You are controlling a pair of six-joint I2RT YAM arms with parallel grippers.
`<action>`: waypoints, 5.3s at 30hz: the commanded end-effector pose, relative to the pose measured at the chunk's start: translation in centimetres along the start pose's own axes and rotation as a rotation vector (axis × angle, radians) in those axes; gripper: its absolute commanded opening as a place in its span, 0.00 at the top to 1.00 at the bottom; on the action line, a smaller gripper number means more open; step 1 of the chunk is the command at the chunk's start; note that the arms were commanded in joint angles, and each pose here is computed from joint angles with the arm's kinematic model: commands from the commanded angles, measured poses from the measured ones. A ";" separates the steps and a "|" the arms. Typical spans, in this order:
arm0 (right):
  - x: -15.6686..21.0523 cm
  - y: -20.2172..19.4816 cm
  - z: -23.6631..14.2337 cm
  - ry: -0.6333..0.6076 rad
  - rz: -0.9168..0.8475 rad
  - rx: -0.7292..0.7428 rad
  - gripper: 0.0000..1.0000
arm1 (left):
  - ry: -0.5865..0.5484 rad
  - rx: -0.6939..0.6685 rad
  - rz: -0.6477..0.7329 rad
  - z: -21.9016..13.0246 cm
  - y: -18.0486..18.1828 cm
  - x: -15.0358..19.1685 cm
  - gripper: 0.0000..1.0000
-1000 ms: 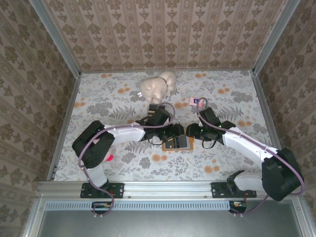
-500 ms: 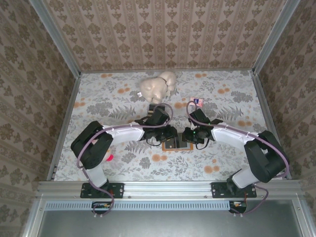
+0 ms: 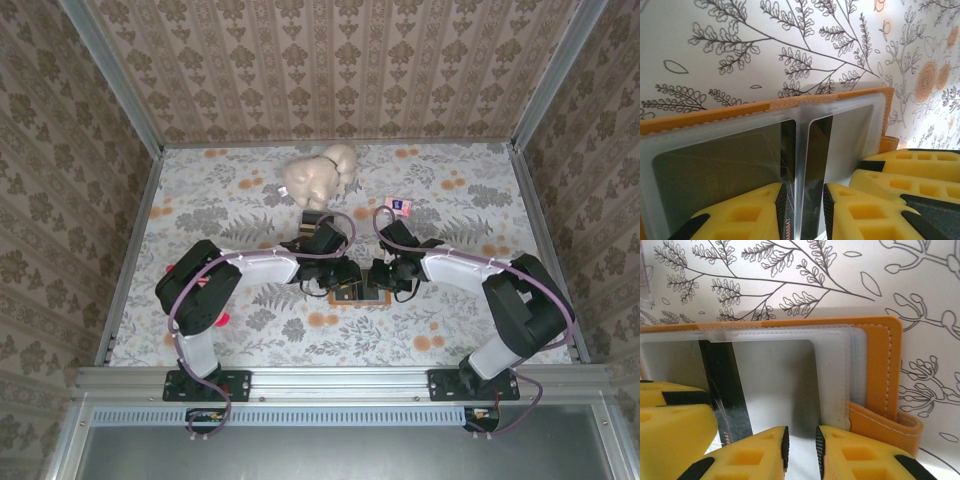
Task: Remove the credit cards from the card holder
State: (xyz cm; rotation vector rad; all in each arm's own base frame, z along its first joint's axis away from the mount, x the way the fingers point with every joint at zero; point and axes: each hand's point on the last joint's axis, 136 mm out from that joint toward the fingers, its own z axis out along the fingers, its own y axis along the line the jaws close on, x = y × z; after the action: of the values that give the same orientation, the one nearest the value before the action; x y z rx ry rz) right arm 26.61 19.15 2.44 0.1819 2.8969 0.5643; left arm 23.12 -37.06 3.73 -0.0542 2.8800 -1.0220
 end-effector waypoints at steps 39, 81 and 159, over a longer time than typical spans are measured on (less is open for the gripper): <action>2.2 -3.4 1.5 0.074 0.033 0.110 0.75 | -0.013 0.179 -0.003 -0.3 -0.9 0.6 0.90; -11.1 16.9 -20.2 -0.280 0.078 -0.971 0.19 | -0.337 0.583 0.246 -23.6 -13.3 -10.6 0.98; -15.3 18.3 -3.2 -0.297 -1.499 -0.224 1.00 | -0.512 -0.188 -0.026 -23.8 13.2 -8.4 0.00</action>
State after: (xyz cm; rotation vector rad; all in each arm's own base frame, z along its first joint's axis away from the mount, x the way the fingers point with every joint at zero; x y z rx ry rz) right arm 43.05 32.61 15.45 -1.4166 1.9053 0.4789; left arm 29.02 -11.14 13.88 -0.3557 2.4947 -0.6094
